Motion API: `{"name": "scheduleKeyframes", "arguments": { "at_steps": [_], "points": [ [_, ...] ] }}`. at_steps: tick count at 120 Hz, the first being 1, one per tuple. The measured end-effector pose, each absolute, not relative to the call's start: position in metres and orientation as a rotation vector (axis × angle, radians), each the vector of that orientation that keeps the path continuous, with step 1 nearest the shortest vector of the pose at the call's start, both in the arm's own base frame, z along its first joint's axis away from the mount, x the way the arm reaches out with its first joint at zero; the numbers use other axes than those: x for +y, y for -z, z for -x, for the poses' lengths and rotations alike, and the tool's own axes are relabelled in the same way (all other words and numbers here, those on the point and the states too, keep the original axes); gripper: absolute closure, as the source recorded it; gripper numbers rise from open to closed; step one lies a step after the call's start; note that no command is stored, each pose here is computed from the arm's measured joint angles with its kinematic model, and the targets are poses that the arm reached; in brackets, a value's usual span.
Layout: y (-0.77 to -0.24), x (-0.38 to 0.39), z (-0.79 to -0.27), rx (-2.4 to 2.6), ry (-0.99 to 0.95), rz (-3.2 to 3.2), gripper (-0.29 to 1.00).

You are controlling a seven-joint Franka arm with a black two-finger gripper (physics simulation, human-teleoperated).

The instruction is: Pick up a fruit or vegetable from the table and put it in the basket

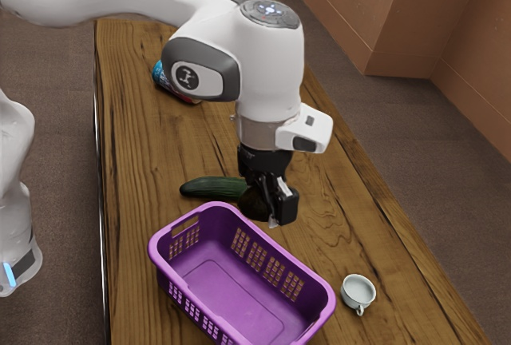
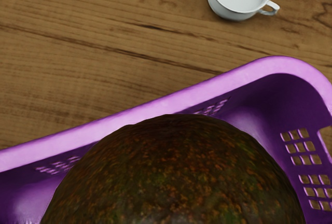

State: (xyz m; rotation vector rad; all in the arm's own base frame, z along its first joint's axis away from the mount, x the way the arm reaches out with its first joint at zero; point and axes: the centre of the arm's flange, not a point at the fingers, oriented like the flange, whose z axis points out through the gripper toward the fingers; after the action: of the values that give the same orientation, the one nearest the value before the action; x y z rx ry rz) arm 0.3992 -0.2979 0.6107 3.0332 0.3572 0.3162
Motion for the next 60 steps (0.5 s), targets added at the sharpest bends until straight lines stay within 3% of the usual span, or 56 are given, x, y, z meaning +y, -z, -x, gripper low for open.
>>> {"name": "scheduleKeyframes", "arguments": {
  "at_steps": [23,41,60],
  "points": [
    [-0.609,-0.307,-0.393,0.325,-0.311,-3.043,0.34],
    [-0.607,-0.318,-0.385,0.288,-0.308,-3.047,0.14],
    [-0.609,-0.323,-0.382,0.27,-0.31,-3.044,0.05]
  ]
}}
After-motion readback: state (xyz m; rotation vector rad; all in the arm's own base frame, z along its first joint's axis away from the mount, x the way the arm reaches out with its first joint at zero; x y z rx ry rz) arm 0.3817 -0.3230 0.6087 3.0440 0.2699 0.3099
